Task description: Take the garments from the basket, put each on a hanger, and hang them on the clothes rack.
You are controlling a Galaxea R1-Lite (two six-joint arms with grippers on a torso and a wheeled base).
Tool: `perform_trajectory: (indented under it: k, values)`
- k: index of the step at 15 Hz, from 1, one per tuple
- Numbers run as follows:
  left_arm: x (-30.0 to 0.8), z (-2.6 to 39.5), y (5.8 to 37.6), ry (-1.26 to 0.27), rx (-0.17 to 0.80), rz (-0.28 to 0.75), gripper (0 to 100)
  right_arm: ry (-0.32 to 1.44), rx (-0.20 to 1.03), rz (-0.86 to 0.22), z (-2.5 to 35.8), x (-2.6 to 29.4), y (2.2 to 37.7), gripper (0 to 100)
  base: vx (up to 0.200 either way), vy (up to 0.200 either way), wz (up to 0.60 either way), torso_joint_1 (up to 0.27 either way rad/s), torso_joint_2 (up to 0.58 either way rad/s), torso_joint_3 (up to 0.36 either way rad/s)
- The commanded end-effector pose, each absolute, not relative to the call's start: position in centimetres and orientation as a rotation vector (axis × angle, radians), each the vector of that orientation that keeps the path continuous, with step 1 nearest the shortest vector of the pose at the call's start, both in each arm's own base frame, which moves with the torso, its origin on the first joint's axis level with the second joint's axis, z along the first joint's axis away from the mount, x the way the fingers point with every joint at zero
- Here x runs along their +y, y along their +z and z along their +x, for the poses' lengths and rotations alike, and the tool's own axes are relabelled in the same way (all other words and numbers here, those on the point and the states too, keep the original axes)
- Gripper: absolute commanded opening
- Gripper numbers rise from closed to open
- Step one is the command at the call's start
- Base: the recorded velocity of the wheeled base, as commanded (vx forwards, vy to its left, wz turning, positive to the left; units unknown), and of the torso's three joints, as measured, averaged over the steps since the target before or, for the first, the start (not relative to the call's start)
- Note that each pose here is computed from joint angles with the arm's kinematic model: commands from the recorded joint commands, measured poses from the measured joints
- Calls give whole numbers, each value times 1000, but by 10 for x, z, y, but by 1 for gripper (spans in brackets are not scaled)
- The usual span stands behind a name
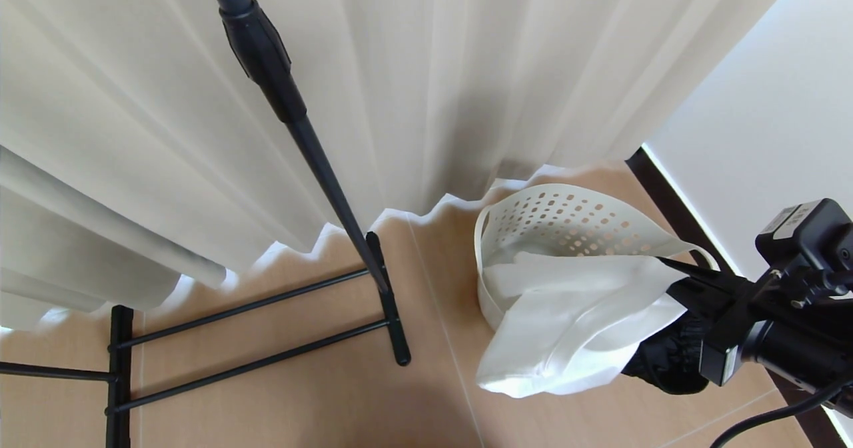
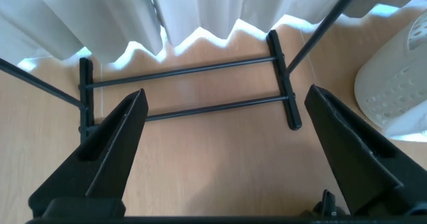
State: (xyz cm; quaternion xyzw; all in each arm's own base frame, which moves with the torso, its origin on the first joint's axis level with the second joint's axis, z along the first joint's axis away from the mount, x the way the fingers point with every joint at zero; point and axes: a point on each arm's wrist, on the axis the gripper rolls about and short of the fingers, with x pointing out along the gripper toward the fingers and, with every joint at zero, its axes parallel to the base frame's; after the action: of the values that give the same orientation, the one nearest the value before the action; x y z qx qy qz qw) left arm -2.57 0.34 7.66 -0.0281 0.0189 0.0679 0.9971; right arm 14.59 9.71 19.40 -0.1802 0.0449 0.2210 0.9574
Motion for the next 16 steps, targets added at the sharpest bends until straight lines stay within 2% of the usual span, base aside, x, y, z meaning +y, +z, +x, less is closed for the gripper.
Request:
perform_trajectory:
  k: [1, 8, 16]
  values:
    - [3, -26, 77, 136, 39, -56, 100, 449, 93, -367, 146, 97, 193, 0, 0, 0, 0, 2, 7, 207]
    - [3, -26, 77, 136, 37, -57, 100, 446, 87, -364, 146, 97, 195, 0, 0, 0, 0, 4, -19, 185]
    - [3, -26, 77, 136, 39, -56, 100, 447, 95, -367, 147, 97, 193, 0, 0, 0, 0, 113, -427, -104]
